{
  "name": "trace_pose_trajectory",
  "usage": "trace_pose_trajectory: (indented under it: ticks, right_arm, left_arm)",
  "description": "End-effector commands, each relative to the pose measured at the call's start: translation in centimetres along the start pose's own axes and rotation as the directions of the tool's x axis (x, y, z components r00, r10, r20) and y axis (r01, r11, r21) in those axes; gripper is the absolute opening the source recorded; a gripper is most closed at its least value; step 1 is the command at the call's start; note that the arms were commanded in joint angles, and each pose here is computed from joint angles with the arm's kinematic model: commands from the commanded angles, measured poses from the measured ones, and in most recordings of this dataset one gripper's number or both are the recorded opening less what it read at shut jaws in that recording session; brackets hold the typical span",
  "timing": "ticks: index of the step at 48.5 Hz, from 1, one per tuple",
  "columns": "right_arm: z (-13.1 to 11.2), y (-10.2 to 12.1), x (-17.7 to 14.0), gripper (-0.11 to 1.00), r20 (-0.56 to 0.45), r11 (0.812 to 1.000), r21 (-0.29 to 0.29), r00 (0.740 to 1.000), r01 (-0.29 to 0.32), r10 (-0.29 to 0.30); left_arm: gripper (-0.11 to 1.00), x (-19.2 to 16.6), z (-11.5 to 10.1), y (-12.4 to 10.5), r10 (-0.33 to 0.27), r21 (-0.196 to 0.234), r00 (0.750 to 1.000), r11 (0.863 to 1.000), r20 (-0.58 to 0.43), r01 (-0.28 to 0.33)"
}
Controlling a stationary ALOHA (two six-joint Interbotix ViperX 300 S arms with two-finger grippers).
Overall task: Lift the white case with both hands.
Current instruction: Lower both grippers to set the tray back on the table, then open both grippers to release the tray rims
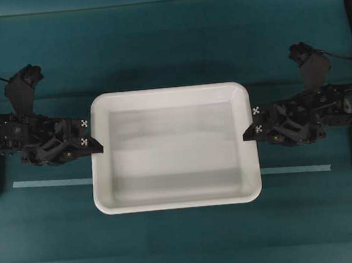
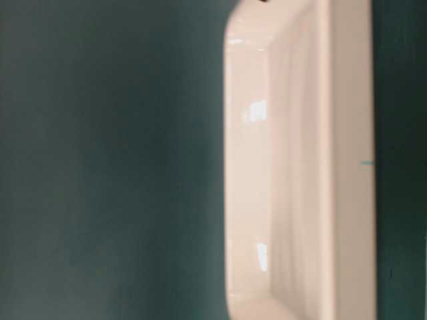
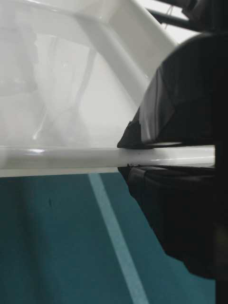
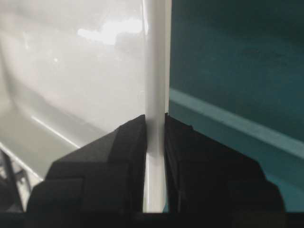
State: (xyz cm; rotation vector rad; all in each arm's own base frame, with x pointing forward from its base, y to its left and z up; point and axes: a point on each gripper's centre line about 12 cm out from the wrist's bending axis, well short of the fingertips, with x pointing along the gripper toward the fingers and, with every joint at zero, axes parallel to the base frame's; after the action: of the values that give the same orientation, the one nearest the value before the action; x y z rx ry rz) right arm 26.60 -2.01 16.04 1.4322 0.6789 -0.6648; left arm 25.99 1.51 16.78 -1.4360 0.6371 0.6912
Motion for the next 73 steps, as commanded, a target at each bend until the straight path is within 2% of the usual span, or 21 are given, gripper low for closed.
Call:
trace_pose_trajectory:
  ticks: [1, 10, 23, 31, 40, 53, 59, 64, 68, 73]
  right_arm:
    - [-0.2, -2.4, 1.5, 0.12, -0.009, 0.996, -0.003, 0.996, 0.092, -0.092]
    - [-0.4, -3.7, 2.4, 0.11, -0.008, 0.992, -0.007, 0.992, 0.122, -0.122]
    - [-0.8, -6.1, 3.9, 0.11, -0.009, 0.982, -0.016, 0.982, 0.187, -0.187]
    - [-0.7, -6.4, 5.0, 0.11, 0.002, 0.981, -0.018, 0.981, 0.194, -0.194]
    - [-1.0, -7.3, 5.6, 0.11, -0.009, 0.971, -0.015, 0.971, 0.24, -0.24]
    - [-0.9, -7.3, 5.6, 0.11, -0.008, 0.97, -0.011, 0.97, 0.243, -0.243]
    - [-0.9, -7.2, 5.6, 0.12, -0.009, 0.97, -0.011, 0.97, 0.242, -0.243]
    - [-0.9, -7.1, 5.7, 0.11, -0.008, 0.971, -0.007, 0.971, 0.238, -0.238]
    - [-0.9, -6.9, 5.7, 0.11, -0.009, 0.972, -0.002, 0.972, 0.235, -0.235]
    - [-0.9, -6.6, 5.7, 0.14, -0.009, 0.973, -0.002, 0.973, 0.229, -0.229]
  left_arm:
    - [0.04, 1.3, 0.0, 2.3, 0.078, 0.002, 0.997, 0.997, -0.001, -0.078]
    - [0.04, 3.4, -0.1, 4.3, 0.106, 0.005, 0.994, 0.994, -0.004, -0.106]
    - [0.04, 4.8, -0.1, 5.4, 0.153, 0.005, 0.988, 0.988, -0.007, -0.153]
    - [0.04, 5.1, -0.2, 5.8, 0.168, 0.007, 0.986, 0.986, -0.009, -0.168]
    - [0.04, 5.8, -0.2, 6.5, 0.199, 0.007, 0.98, 0.98, -0.01, -0.199]
    - [0.05, 6.3, -0.2, 6.7, 0.208, 0.015, 0.978, 0.978, -0.011, -0.208]
    - [0.04, 6.3, -0.2, 6.7, 0.207, 0.015, 0.978, 0.978, -0.011, -0.207]
    - [0.04, 6.3, -0.2, 6.4, 0.178, 0.026, 0.984, 0.984, -0.01, -0.178]
    - [0.04, 6.4, -0.2, 6.1, 0.137, 0.051, 0.99, 0.989, -0.009, -0.137]
    - [0.04, 6.5, -0.2, 5.6, 0.121, 0.077, 0.993, 0.99, -0.008, -0.12]
